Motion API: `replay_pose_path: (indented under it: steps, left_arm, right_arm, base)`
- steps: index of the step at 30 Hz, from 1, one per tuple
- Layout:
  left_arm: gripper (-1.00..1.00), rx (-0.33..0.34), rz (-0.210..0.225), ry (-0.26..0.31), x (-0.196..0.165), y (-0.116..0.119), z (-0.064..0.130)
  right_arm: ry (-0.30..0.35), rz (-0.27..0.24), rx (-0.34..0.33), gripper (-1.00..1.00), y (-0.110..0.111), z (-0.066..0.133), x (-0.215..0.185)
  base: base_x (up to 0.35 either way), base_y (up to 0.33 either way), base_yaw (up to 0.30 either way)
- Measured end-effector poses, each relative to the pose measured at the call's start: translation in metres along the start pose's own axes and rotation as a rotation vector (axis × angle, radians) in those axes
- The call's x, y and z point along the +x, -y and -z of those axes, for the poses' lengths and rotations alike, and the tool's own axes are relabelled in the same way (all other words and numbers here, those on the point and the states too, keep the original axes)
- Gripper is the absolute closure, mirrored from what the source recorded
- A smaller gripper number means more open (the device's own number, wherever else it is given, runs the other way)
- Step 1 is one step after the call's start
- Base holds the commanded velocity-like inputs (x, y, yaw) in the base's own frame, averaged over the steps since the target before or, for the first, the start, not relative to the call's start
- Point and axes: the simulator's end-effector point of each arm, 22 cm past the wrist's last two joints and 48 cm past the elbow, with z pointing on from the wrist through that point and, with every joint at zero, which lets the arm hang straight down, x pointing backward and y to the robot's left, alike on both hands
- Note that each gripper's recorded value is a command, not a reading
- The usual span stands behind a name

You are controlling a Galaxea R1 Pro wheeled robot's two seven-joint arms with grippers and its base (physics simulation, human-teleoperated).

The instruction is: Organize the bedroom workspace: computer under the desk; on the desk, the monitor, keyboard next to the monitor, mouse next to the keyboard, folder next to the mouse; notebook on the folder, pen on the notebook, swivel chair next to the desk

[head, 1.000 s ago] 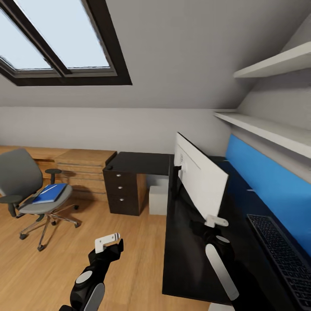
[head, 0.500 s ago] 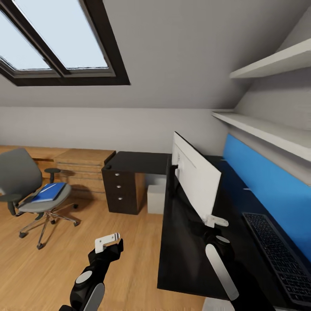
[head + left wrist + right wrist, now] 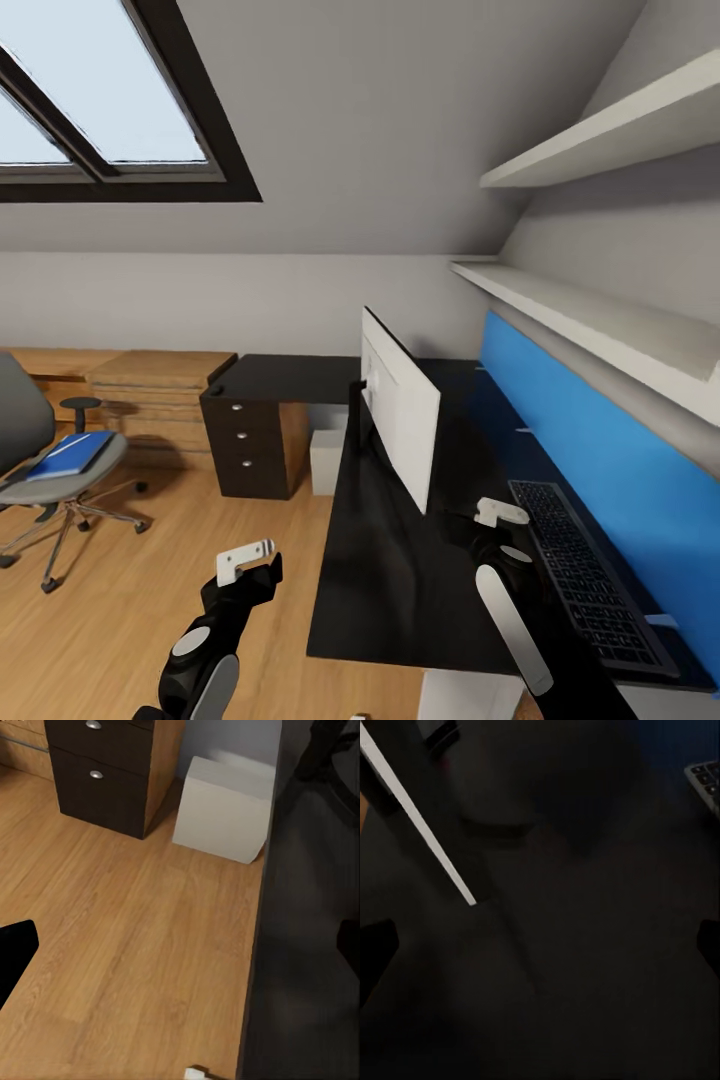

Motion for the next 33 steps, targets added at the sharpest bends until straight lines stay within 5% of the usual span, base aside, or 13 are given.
replay_pose_path:
  steps: [23,25,26,33]
  left_arm:
    - [-1.0,0.006,0.004,0.018,-0.008,0.002,0.004]
    - [-1.0,0.007,0.005,0.019,-0.008,0.003,0.004]
    - [-1.0,0.01,0.006,0.021,-0.009,0.003,0.005]
    - [-1.0,0.014,0.001,0.019,-0.008,0.006,0.006]
  right_arm:
    - [-0.019,0.012,0.024,-1.0,0.011,-0.003,0.009]
    - [-0.062,0.025,0.059,-1.0,0.027,-0.012,0.028]
    - [-0.109,0.055,0.119,-1.0,0.06,-0.023,0.047]
    - [-0.108,0.064,0.214,-1.0,0.111,-0.041,0.049]
  base:
    - [0.0,-0.003,-0.102]
    - [0.0,0.0,-0.001]
    - [0.0,0.0,0.0]
    - [0.0,-0.023,0.0]
